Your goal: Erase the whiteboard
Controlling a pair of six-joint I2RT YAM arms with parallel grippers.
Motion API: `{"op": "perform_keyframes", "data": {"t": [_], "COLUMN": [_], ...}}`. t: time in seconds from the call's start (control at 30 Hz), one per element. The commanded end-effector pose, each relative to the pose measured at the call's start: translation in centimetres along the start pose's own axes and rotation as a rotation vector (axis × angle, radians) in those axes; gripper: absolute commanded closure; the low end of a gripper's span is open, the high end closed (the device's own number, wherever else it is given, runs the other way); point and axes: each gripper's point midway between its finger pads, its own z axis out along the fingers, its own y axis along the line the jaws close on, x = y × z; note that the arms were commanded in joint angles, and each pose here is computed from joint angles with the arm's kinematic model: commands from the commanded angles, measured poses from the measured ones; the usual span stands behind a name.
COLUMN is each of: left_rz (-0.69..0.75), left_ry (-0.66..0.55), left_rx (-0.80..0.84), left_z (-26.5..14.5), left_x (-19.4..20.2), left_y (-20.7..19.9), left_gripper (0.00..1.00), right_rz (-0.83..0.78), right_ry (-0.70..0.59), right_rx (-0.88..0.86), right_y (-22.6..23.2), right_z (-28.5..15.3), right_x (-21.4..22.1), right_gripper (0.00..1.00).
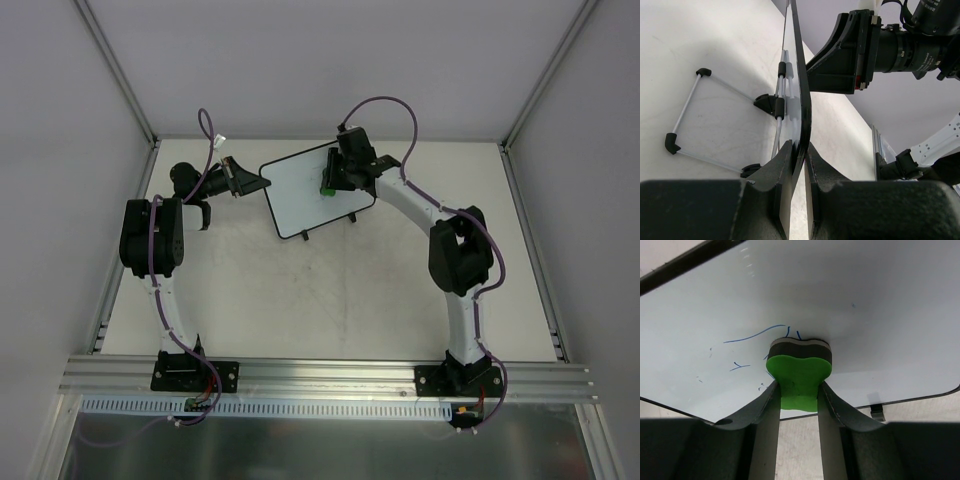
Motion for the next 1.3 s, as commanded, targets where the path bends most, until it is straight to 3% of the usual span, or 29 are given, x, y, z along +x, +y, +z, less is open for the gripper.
{"op": "perform_keyframes", "data": {"t": [0.0,0.43,0.7,1.27], "left_rz": [0.352,0.352,0.352,0.357], "left_ry": [0.018,0.019,0.019,0.024], "left_rx": [0.161,0.162,0.162,0.165], "left_z": [0.0,0.0,0.0,0.0], "left_x": [-1.0,-1.0,-1.0,-1.0], "left_y": [-5.3,-5.4,-5.4,-5.5], "left_gripper": [1.00,1.00,1.00,1.00], "right_rz": [-0.015,-0.135,-0.158,-0.056], "right_ry": [-0.042,0.046,0.015,-0.077], "right_rx": [-0.041,-0.113,-0.107,0.025], "right_y": [1.5,7.3,7.9,-1.4], "right_z": [0.1,1.3,0.8,0.9], "right_x": [-1.5,4.5,3.7,-3.7], "right_gripper": [1.00,1.00,1.00,1.00]}}
